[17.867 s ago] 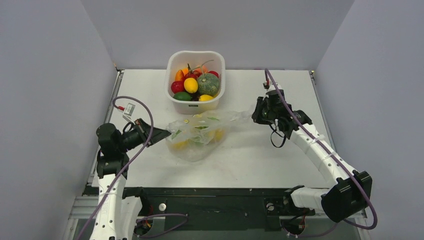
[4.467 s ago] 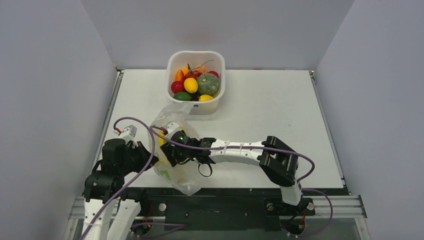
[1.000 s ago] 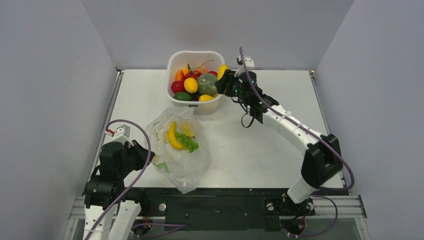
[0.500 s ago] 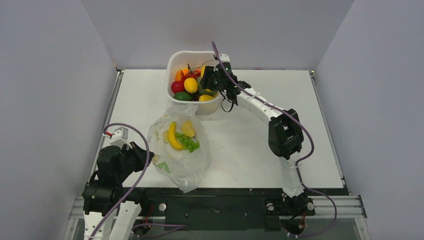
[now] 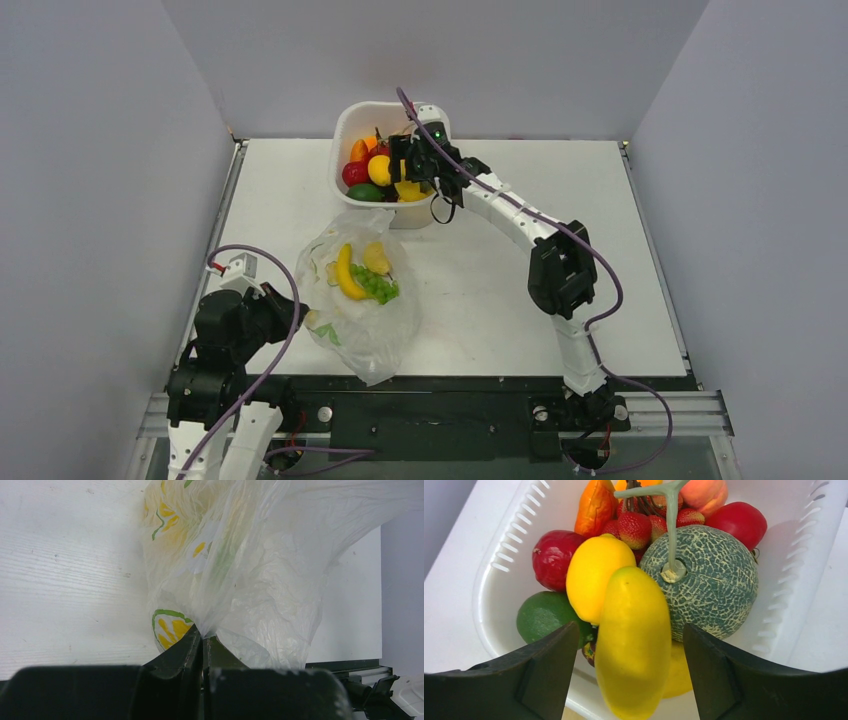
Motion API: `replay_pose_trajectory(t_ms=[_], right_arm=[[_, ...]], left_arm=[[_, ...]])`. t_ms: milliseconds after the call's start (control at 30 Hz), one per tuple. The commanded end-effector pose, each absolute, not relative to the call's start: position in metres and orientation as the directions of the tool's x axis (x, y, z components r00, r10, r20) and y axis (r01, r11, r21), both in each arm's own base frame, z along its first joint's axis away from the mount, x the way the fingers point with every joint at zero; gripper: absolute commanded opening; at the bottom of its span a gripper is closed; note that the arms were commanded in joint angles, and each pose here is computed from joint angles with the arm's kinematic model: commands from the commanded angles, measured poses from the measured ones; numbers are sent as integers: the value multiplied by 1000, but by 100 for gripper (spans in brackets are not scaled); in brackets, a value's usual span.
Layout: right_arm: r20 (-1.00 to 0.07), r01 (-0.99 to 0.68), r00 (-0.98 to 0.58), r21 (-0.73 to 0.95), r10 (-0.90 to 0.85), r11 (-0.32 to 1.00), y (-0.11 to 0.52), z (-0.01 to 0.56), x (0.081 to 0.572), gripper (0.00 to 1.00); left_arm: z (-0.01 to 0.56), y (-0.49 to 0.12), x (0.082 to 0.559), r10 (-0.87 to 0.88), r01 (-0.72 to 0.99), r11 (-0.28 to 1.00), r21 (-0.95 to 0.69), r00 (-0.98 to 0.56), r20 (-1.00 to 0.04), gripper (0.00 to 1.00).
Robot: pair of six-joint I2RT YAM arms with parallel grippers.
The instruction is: Take the fake fruits out of the plastic bag
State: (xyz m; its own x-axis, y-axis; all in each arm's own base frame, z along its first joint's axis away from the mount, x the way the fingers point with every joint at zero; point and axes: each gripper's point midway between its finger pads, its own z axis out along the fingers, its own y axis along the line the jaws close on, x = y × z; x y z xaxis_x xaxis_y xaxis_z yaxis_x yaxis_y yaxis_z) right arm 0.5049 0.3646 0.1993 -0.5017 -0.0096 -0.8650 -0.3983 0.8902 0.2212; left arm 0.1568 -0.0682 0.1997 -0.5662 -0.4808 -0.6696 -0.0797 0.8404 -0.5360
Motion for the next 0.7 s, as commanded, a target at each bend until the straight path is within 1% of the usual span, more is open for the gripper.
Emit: replay_pose_trajectory(t_ms=[0, 133, 167, 200, 233, 267, 300, 333, 367, 433, 600, 667], right_arm=[[-900, -398, -434, 167, -25, 902, 351, 238, 507, 73], [-899, -356, -438, 165, -8, 920, 335, 257, 497, 74], [-890, -344, -455, 172, -4, 923, 331, 253, 492, 74], [-898, -341, -440, 182, 15, 922, 325, 269, 484, 74], [-883, -328, -469, 184, 10, 927, 320, 255, 476, 74], [-896, -324, -443, 195, 34, 926, 314, 274, 468, 74], [-879, -305, -477, 190, 23, 933, 308, 254, 458, 74], [-893, -302, -448, 202, 48, 932, 301, 271, 450, 73], [-877, -290, -479, 195, 34, 937, 295, 251, 439, 73], [-877, -273, -478, 203, 50, 940, 281, 248, 419, 72], [-886, -316, -461, 226, 59, 922, 264, 237, 358, 71], [-890, -378, -455, 235, 41, 896, 269, 231, 330, 70]], left_arm=[[207, -70, 163, -472, -47, 842, -538, -548, -691, 0], [207, -70, 163, -471, -47, 842, -537, -550, -690, 0], [207, -70, 163, -471, -47, 842, -537, -550, -690, 0], [207, -71, 162, -471, -44, 841, -539, -549, -691, 0], [208, -70, 163, -471, -42, 841, -539, -546, -693, 0], [208, -70, 163, -471, -41, 841, -539, -544, -694, 0], [208, -70, 163, -472, -41, 841, -539, -543, -694, 0], [208, -70, 163, -471, -41, 841, -539, -544, -694, 0], [208, -71, 162, -471, -41, 841, -539, -546, -693, 0], [208, -71, 162, -469, -38, 841, -540, -548, -692, 0], [208, -72, 163, -467, -33, 840, -542, -552, -691, 0], [207, -73, 162, -465, -31, 840, -541, -556, -689, 0]])
